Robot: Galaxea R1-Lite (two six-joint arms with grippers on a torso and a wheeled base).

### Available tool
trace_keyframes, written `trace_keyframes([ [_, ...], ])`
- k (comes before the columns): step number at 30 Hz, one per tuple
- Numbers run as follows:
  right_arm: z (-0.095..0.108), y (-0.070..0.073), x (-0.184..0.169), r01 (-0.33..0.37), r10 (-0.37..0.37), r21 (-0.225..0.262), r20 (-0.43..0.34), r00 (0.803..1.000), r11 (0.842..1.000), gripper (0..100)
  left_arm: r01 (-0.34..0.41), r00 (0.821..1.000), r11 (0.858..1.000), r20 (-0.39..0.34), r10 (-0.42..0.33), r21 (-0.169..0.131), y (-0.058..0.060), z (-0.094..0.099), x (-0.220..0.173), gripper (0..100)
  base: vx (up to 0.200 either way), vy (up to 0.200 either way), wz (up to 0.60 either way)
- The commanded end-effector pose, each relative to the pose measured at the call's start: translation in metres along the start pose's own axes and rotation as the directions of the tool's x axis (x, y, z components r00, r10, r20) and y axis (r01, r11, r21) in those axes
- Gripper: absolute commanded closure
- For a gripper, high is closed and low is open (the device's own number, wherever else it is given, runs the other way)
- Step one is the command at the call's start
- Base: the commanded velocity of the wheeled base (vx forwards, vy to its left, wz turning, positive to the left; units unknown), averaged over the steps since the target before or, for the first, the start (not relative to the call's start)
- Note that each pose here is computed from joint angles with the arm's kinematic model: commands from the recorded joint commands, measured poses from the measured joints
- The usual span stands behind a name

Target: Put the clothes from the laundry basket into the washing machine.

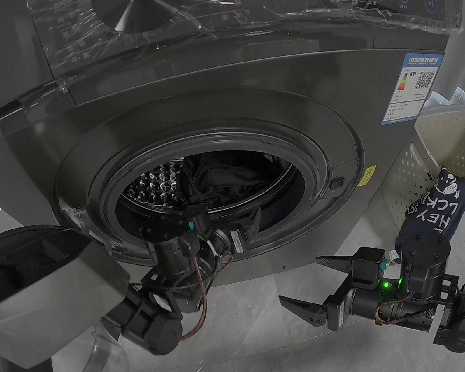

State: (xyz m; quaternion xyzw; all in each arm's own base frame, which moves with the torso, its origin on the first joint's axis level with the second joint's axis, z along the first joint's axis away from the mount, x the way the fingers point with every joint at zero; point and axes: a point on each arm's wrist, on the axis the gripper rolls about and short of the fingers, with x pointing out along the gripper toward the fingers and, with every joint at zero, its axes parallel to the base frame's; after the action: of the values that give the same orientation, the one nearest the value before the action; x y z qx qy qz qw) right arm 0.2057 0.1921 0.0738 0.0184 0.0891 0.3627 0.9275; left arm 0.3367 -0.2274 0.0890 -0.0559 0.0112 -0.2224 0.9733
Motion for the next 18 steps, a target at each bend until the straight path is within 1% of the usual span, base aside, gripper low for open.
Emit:
trace_keyframes([
  [1,0.001,-0.006,-0.002,0.020,-0.020,0.003,0.003,1.000,1.000,0,0.126,0.992,0.992,-0.008,-0.126,0.020,-0.025,0.003,-0.058,0,0.000,0.000,0.00],
  [4,0.006,-0.006,-0.011,0.022,-0.022,0.002,0.012,1.000,1.000,0,0.176,0.984,0.984,-0.043,-0.175,0.020,-0.030,0.008,-0.085,0,0.000,0.000,0.00],
  [7,0.011,-0.008,-0.022,0.033,-0.033,0.005,0.024,0.999,0.999,0,0.212,0.976,0.977,-0.047,-0.211,0.013,-0.034,0.019,-0.114,0,0.000,0.000,0.00],
  [8,0.013,-0.010,-0.027,0.041,-0.041,0.007,0.029,0.999,0.999,0,0.217,0.975,0.976,-0.051,-0.216,0.013,-0.034,0.024,-0.128,0,0.000,0.000,0.00],
  [10,0.015,-0.010,-0.030,0.043,-0.044,0.007,0.037,0.998,0.999,0,0.215,0.976,0.977,-0.045,-0.214,0.013,-0.032,0.027,-0.134,0,0.000,0.000,0.00],
  [12,0.020,-0.013,-0.036,0.054,-0.054,0.009,0.058,0.997,0.999,0,0.215,0.976,0.976,-0.038,-0.215,0.009,-0.029,0.033,-0.150,0,0.000,0.000,0.00],
  [15,0.028,-0.013,-0.046,0.060,-0.060,0.008,0.088,0.994,0.998,0,0.196,0.980,0.981,-0.033,-0.196,0.009,-0.022,0.038,-0.167,0,-0.200,0.000,0.00],
  [18,0.036,-0.012,-0.058,0.071,-0.072,0.012,0.127,0.989,0.997,0,0.173,0.985,0.985,-0.009,-0.173,0.009,-0.016,0.046,-0.182,0,-0.200,0.000,0.00],
])
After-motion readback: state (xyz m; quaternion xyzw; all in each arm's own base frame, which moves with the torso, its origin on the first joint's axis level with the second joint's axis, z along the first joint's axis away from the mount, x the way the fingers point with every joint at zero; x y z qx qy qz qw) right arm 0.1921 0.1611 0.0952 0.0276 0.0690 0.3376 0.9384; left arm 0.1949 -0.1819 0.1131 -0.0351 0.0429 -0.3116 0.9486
